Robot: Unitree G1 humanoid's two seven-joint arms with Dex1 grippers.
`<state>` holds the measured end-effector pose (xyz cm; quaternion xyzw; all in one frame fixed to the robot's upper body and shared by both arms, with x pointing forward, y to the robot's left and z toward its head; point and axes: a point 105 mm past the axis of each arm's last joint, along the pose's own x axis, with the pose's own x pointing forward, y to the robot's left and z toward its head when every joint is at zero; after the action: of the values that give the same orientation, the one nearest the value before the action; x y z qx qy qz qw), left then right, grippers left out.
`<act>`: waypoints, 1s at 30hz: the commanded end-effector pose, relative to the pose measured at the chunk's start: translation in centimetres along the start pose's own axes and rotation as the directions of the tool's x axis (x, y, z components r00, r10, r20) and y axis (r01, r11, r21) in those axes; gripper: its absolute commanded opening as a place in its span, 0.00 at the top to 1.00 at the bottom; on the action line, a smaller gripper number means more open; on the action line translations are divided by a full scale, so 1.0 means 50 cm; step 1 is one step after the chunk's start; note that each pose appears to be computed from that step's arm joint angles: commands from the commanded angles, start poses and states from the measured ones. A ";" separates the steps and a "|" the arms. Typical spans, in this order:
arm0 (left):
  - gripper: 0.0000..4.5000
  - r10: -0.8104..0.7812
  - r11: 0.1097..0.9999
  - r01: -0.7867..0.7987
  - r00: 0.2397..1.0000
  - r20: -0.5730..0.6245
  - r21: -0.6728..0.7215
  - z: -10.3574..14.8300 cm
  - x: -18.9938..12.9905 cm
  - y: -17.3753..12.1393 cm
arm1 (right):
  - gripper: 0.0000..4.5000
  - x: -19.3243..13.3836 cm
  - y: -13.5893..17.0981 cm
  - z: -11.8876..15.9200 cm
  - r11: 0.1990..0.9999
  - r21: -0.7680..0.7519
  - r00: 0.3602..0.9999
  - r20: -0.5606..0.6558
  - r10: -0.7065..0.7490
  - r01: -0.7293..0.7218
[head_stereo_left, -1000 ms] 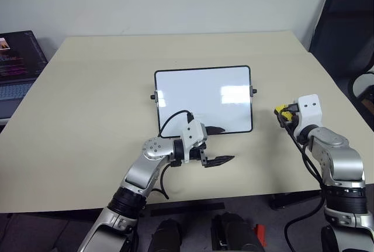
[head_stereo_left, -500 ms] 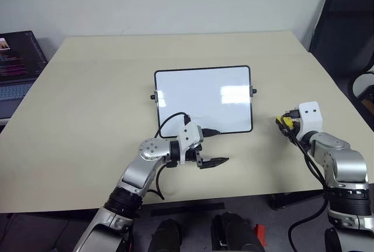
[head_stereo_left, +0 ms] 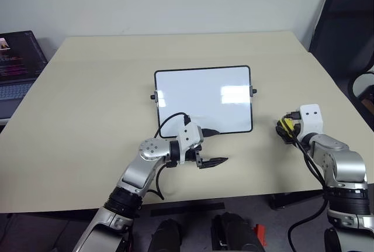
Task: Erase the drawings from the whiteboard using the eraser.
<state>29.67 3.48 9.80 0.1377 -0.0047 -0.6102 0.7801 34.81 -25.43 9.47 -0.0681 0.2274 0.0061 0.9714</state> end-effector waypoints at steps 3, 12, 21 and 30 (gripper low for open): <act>0.00 0.000 0.999 0.000 1.000 0.015 0.048 0.019 -0.001 0.006 | 0.02 -0.009 -0.011 0.030 1.000 0.015 0.997 0.070 -0.021 0.020; 0.00 0.203 0.977 -0.202 0.979 -0.007 0.062 0.016 -0.033 0.059 | 0.02 -0.034 -0.010 0.081 0.998 0.013 0.978 0.199 -0.068 0.067; 0.00 0.612 0.790 -0.611 0.791 0.010 0.038 0.008 -0.110 0.108 | 0.02 -0.096 0.024 0.093 0.994 -0.044 0.916 0.395 -0.072 0.098; 0.00 0.824 0.567 -0.821 0.562 -0.076 0.068 -0.029 -0.237 0.100 | 0.02 -0.174 0.023 0.046 0.972 -0.008 0.829 0.525 -0.194 0.233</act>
<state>31.88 15.23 9.90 0.1484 -0.0118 -0.2005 0.9683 28.62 -23.92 12.37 -0.1047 0.0131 -0.0641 0.9924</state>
